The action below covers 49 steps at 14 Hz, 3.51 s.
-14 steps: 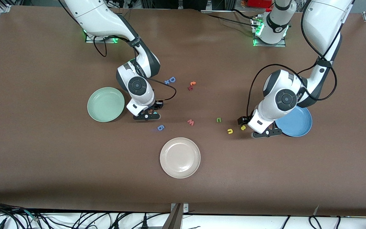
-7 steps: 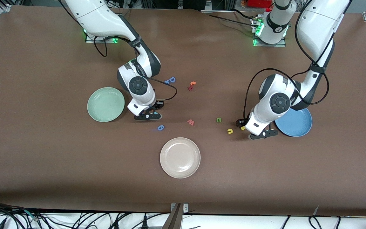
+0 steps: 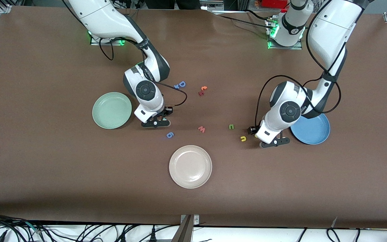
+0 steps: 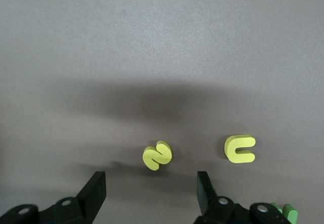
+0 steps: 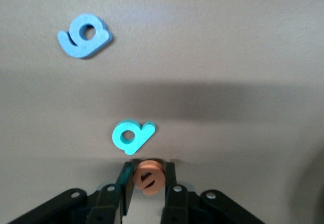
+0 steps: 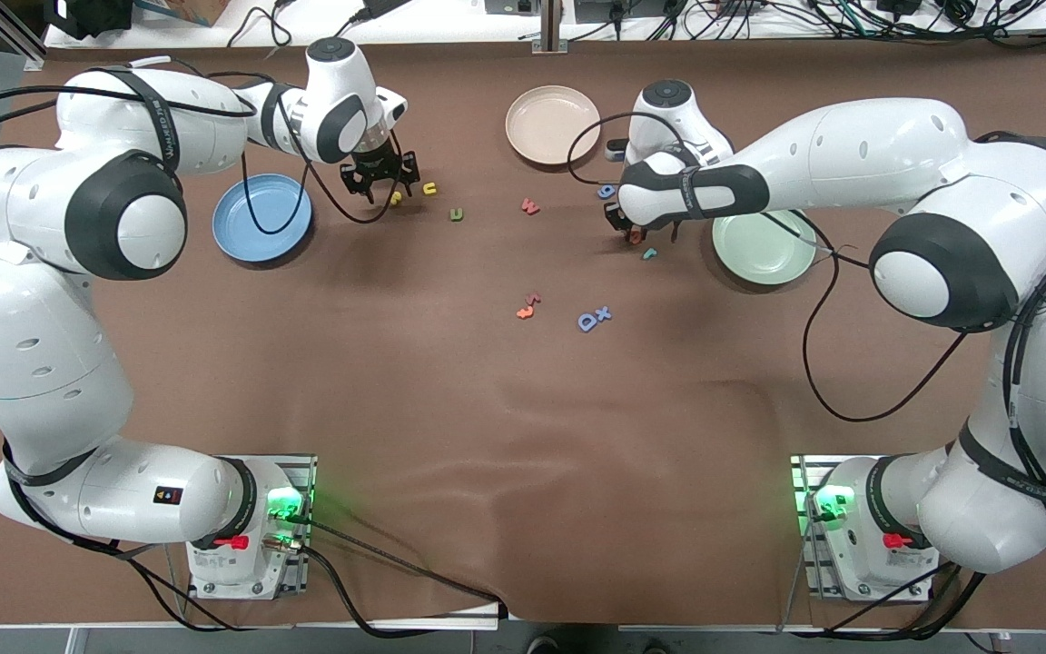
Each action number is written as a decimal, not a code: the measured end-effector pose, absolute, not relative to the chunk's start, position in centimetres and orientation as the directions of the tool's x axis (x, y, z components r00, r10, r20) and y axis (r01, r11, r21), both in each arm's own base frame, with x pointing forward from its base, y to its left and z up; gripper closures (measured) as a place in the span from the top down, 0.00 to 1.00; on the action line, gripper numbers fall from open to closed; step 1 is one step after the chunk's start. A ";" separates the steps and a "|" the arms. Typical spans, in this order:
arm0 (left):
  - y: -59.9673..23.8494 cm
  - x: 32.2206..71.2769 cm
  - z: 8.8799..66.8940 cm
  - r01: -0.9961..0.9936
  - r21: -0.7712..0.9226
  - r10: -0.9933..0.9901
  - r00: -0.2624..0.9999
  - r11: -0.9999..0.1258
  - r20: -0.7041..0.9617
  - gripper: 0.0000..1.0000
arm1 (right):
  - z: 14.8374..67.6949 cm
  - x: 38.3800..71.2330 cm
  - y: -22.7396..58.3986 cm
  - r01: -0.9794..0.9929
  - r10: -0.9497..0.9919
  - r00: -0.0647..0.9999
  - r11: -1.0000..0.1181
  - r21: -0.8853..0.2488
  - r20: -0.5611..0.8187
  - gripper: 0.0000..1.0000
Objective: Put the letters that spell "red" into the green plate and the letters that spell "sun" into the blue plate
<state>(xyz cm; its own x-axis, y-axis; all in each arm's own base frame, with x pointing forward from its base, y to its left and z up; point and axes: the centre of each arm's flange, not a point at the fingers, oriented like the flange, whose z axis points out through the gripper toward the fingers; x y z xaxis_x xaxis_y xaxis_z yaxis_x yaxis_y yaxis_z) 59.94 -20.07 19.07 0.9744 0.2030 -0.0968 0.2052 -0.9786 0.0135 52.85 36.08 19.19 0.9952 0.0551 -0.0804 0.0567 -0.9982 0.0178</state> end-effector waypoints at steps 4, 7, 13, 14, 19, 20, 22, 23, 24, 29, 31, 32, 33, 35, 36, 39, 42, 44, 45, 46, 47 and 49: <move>-19.9 60.0 18.5 0.208 0.013 0.206 0.974 -0.978 -0.090 0.80 | 23.9 55.3 32.3 0.064 0.059 0.995 -0.996 0.055 -0.077 0.28; -19.8 60.1 17.8 0.191 0.002 0.190 0.979 -0.982 -0.073 0.80 | 26.3 57.1 27.6 0.090 0.081 0.992 -0.992 0.091 -0.100 0.28; -20.4 59.9 17.2 0.204 -0.003 0.203 0.977 -0.979 -0.065 0.74 | 24.1 57.3 20.9 0.097 0.074 0.984 -0.985 0.141 -0.164 0.28; -20.5 59.9 17.2 0.205 -0.003 0.205 0.977 -0.979 -0.065 0.72 | 23.3 56.9 20.1 0.090 0.066 0.984 -0.985 0.145 -0.167 0.28; -20.7 59.8 17.1 0.187 -0.015 0.188 0.981 -0.982 -0.057 0.55 | 20.2 54.0 16.7 0.069 0.052 0.991 -0.988 0.138 -0.125 0.28; -20.7 59.8 17.1 0.179 -0.021 0.180 0.982 -0.984 -0.053 0.55 | 19.9 53.6 16.5 0.068 0.052 0.991 -0.988 0.136 -0.122 0.29; -20.9 59.9 17.2 0.174 -0.020 0.175 0.983 -0.984 -0.046 0.44 | 19.9 53.3 16.3 0.066 0.050 0.991 -0.989 0.135 -0.121 0.41; -20.9 59.9 17.2 0.174 -0.020 0.175 0.984 -0.984 -0.046 0.43 | 20.1 53.4 16.2 0.063 0.048 0.992 -0.989 0.134 -0.116 0.52; -20.9 59.9 17.3 0.174 -0.020 0.175 0.984 -0.985 -0.044 0.35 | 20.4 53.6 16.1 0.060 0.046 0.993 -0.989 0.132 -0.110 0.61; -20.9 59.9 17.3 0.174 -0.019 0.174 0.984 -0.985 -0.044 0.28 | 24.7 54.4 18.0 0.074 0.065 0.994 -0.992 0.102 -0.092 0.99; -20.9 59.9 17.3 0.174 -0.020 0.174 0.984 -0.985 -0.044 0.28 | 26.5 54.0 22.0 0.096 0.090 0.992 -0.993 0.061 -0.092 0.99; -20.9 59.9 17.3 0.174 -0.020 0.174 0.984 -0.985 -0.044 0.28 | 26.8 53.4 24.0 0.094 0.090 0.992 -0.994 0.046 -0.091 0.98; -20.9 59.9 17.3 0.174 -0.020 0.174 0.984 -0.985 -0.044 0.28 | 26.7 52.6 25.8 0.083 0.079 0.992 -0.996 0.039 -0.094 0.96; -20.9 60.1 17.5 0.175 -0.019 0.175 0.984 -0.984 -0.039 0.28 | 25.8 51.3 28.2 0.041 0.037 0.994 -0.998 0.038 -0.104 0.94; -20.8 60.3 17.9 0.173 -0.019 0.174 0.984 -0.985 -0.032 0.28 | 25.2 50.9 28.8 0.020 0.016 0.994 -0.999 0.041 -0.108 0.92; -20.3 60.8 19.9 0.152 -0.029 0.152 0.988 -0.988 -0.019 0.28 | 22.7 50.0 30.5 -0.040 -0.044 0.993 -0.998 0.047 -0.105 0.90; -18.9 61.4 22.0 0.059 -0.042 0.059 0.998 -0.997 -0.014 0.28 | 20.4 48.9 32.2 -0.072 -0.077 0.992 -0.996 0.052 -0.100 0.88; -16.5 62.2 23.4 -0.010 -0.046 -0.010 1.000 -0.999 -0.004 0.28 | 19.0 48.6 32.7 -0.082 -0.086 0.992 -0.995 0.048 -0.090 0.87; -15.2 62.6 24.1 -0.046 -0.048 -0.046 0.999 -0.998 0.001 0.28 | 18.3 48.4 32.9 -0.088 -0.092 0.992 -0.995 0.046 -0.085 0.87; -13.6 62.8 24.8 -0.083 -0.051 -0.084 0.996 -0.995 0.005 0.28 | 17.8 48.1 33.2 -0.090 -0.094 0.992 -0.995 0.046 -0.083 0.83; -12.1 63.0 25.3 -0.120 -0.055 -0.121 0.993 -0.991 0.005 0.28 | 17.5 47.9 33.5 -0.089 -0.093 0.992 -0.995 0.047 -0.082 0.83; -9.4 63.0 26.0 -0.189 -0.060 -0.190 0.982 -0.980 0.000 0.28 | 17.5 47.8 33.6 -0.088 -0.091 0.993 -0.995 0.045 -0.080 0.66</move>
<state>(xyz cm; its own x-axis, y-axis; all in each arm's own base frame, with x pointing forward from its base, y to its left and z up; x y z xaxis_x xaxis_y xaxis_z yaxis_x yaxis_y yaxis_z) 62.95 -9.37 26.01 0.9818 -0.1898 0.0003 -0.1894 -0.9801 -0.0602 47.81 33.62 17.47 0.9926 -0.0911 -0.0799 -0.0877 -0.9951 0.0454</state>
